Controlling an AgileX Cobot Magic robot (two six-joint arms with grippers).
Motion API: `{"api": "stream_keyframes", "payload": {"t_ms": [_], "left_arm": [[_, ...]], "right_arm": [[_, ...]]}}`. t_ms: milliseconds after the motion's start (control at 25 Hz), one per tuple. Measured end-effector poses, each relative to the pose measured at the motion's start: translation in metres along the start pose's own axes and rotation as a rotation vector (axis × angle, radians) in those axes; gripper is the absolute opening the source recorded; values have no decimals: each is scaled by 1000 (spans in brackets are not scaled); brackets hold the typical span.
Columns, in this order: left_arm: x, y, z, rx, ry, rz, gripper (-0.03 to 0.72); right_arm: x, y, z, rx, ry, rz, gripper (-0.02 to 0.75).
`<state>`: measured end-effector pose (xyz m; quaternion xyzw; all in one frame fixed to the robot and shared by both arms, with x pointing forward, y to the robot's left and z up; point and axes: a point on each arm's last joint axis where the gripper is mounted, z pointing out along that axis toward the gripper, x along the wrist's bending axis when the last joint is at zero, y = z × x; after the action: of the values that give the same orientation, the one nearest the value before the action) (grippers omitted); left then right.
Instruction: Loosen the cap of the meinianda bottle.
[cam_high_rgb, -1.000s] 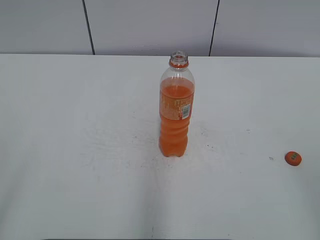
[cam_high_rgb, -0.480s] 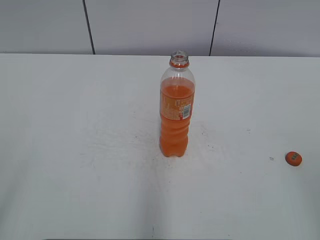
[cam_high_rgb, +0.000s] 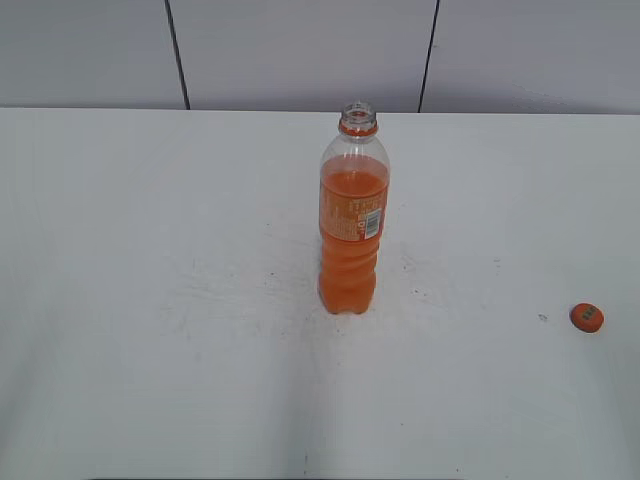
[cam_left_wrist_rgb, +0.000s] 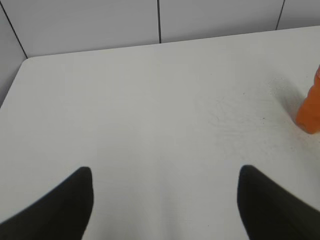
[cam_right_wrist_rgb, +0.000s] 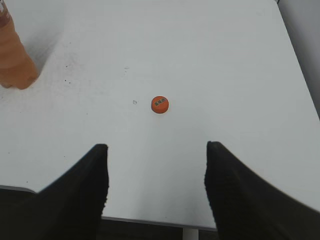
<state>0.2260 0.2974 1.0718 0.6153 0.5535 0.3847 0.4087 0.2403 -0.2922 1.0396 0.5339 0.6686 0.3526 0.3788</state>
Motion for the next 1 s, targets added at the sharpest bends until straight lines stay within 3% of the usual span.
{"api": "stream_keyframes", "payload": {"t_ms": [1000], "left_arm": [[0, 0, 0, 0, 0, 0, 535]], "right_arm": [[0, 0, 0, 0, -1, 0, 460]]}}
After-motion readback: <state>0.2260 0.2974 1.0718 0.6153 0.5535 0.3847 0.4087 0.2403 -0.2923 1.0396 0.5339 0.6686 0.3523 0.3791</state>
